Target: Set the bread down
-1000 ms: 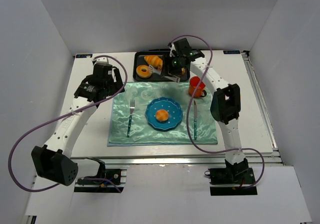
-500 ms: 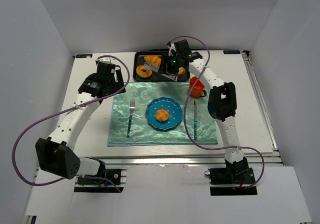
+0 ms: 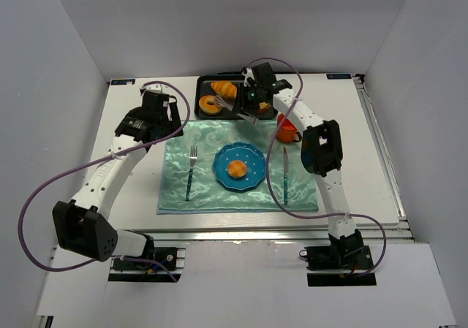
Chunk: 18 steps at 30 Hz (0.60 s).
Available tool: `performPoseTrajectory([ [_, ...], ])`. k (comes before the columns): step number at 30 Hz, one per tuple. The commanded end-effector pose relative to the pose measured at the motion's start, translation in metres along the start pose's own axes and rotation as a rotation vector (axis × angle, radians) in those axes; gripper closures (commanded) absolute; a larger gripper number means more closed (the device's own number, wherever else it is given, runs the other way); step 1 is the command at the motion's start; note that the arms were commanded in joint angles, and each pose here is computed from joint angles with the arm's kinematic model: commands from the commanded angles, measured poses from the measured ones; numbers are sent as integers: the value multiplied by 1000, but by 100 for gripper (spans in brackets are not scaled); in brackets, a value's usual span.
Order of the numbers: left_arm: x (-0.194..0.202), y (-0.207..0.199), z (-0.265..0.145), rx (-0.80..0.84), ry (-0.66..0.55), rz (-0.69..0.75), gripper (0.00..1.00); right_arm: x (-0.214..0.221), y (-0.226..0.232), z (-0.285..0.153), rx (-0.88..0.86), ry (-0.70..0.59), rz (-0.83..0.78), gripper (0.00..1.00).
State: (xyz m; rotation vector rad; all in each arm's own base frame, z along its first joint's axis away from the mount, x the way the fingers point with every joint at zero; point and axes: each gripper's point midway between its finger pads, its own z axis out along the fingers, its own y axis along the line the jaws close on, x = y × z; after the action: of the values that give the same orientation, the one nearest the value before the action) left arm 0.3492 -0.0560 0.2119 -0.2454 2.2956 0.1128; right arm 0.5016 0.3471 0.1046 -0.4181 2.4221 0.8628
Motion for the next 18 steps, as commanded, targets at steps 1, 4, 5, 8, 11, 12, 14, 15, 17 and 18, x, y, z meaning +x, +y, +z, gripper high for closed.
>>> performPoseTrajectory([
  [1, -13, 5, -12, -2, -48, -15, 2, -10, 14, -3, -42, -25, -22, 73],
  [4, -15, 6, -15, -4, -56, -16, 2, -23, 27, -12, -72, -62, -7, 90],
  [5, -17, 6, -16, -3, -64, -16, 2, -33, 35, -19, -88, -91, -11, 93],
  [8, -21, 6, -19, 1, -79, -21, 2, -54, 54, -38, -120, -152, 18, 97],
  [11, -25, 7, -23, 8, -96, -28, 2, -75, 73, -60, -155, -221, 43, 97],
  [12, -27, 7, -25, 8, -102, -31, 2, -80, 77, -67, -159, -239, 44, 97],
  [14, -31, 8, -30, 14, -118, -35, 2, -89, 90, -89, -166, -277, 37, 97],
  [15, -32, 8, -32, 17, -124, -39, 2, -90, 92, -96, -164, -283, 36, 97],
  [17, -37, 10, -39, 22, -147, -49, 2, -83, 98, -119, -160, -275, 35, 97],
  [18, -37, 11, -41, 21, -150, -48, 2, -77, 99, -125, -160, -260, 37, 97],
])
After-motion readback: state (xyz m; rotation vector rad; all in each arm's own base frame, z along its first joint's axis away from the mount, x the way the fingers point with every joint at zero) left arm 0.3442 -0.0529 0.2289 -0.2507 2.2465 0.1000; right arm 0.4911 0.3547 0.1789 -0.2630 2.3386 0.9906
